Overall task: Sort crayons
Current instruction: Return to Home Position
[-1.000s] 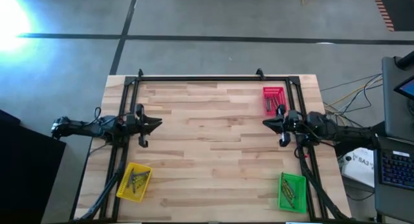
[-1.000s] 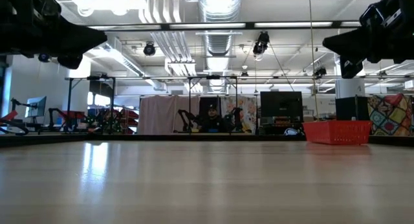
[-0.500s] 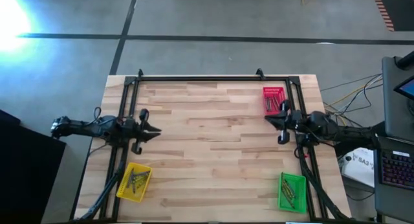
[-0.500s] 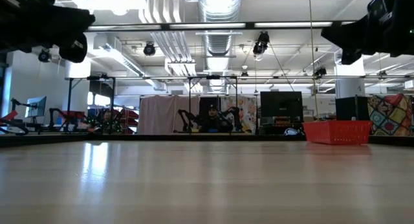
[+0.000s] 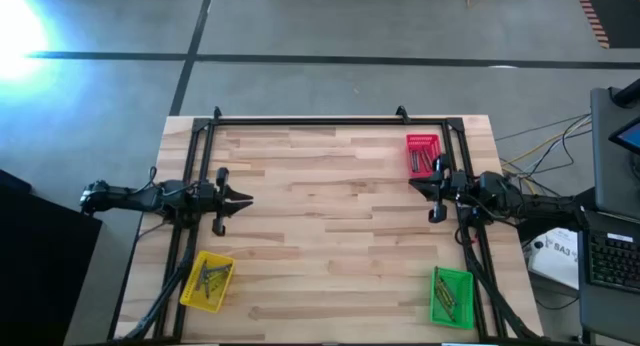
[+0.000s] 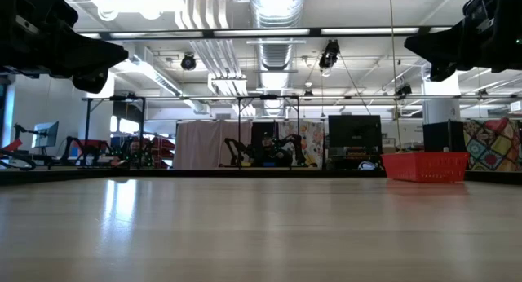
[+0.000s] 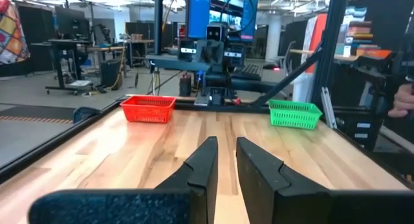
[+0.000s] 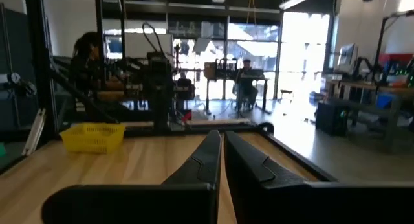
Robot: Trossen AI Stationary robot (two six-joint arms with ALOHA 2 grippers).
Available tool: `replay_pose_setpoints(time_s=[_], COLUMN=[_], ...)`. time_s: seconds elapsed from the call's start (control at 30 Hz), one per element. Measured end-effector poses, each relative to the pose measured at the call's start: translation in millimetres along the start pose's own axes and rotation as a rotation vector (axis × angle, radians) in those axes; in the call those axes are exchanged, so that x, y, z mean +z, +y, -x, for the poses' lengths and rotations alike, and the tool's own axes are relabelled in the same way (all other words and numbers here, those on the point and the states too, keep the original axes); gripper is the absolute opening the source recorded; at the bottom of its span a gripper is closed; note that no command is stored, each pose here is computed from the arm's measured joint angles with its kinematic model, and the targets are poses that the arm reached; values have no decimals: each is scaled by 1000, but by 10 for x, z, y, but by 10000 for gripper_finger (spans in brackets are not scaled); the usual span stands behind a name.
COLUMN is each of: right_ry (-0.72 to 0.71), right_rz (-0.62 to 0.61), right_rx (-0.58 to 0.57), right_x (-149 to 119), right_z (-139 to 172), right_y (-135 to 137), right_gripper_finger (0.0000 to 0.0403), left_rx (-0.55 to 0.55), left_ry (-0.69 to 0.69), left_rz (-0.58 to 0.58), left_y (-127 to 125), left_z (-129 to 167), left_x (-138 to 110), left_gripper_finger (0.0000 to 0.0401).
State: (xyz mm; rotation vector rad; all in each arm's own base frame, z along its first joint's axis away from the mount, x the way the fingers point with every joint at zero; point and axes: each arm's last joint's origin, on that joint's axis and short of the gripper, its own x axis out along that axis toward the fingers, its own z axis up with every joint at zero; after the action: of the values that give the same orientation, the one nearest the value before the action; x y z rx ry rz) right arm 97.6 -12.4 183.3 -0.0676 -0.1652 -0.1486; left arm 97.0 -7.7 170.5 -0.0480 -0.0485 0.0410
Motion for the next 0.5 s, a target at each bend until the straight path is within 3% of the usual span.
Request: replay_pose_setpoints(time_s=[0.23,0.5], right_ry=[106,153], right_rz=[-91,-108], right_rx=[1,0], right_x=[-103,-148], right_z=[3,8], right_y=[6,8], right_gripper_finger=[13,13], left_rx=[3,5], left_ry=[12,19], left_rz=[-7,-9], left_y=[0,0], left_z=[-7,-14], left_x=[-10,-16], left_gripper_finger=[40,40])
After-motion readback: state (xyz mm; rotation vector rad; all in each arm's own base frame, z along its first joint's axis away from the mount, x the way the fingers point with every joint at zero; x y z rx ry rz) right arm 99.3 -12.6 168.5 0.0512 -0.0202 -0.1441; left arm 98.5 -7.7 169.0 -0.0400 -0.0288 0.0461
